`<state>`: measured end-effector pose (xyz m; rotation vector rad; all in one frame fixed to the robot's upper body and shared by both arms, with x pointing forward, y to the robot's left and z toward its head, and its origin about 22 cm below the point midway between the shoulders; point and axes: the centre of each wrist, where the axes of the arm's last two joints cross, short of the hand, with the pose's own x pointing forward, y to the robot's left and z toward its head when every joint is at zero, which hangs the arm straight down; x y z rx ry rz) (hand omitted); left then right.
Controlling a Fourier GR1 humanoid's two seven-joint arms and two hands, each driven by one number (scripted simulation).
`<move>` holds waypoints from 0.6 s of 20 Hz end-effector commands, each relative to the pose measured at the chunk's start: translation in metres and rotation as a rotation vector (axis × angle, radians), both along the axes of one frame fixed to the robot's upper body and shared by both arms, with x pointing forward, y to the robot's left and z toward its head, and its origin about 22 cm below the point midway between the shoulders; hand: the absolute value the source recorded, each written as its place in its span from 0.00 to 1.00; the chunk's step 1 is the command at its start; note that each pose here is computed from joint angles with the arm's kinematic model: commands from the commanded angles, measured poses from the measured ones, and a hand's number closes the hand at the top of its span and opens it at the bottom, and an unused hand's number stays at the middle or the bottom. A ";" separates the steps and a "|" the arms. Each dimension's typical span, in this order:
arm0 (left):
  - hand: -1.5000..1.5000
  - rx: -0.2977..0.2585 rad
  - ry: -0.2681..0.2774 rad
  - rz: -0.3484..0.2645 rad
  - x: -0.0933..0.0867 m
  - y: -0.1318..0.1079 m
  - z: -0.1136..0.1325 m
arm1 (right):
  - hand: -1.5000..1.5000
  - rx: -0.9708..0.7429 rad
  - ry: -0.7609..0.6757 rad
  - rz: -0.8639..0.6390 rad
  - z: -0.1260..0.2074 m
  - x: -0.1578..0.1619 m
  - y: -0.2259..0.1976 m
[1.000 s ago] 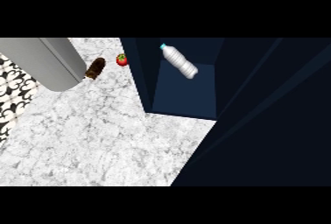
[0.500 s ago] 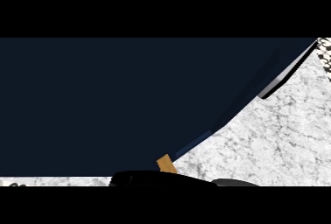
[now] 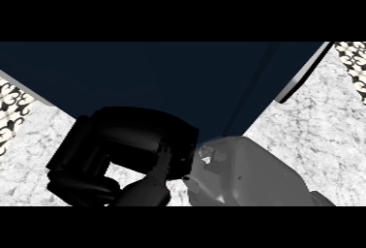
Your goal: Pick up the bottled water, place it into the cabinet and close the cabinet
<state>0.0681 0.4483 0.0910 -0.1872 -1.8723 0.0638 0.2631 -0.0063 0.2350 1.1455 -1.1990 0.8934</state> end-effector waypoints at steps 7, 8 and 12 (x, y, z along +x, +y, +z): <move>0.00 -0.024 -0.028 0.015 -0.028 0.004 0.006 | 1.00 -0.006 0.123 -0.072 -0.041 0.063 -0.033; 0.00 -0.021 -0.022 0.032 -0.025 0.015 -0.002 | 1.00 -0.013 0.130 -0.105 -0.038 0.074 -0.023; 0.00 -0.036 -0.018 0.024 -0.028 0.001 -0.011 | 1.00 0.025 0.131 -0.206 -0.057 0.096 -0.050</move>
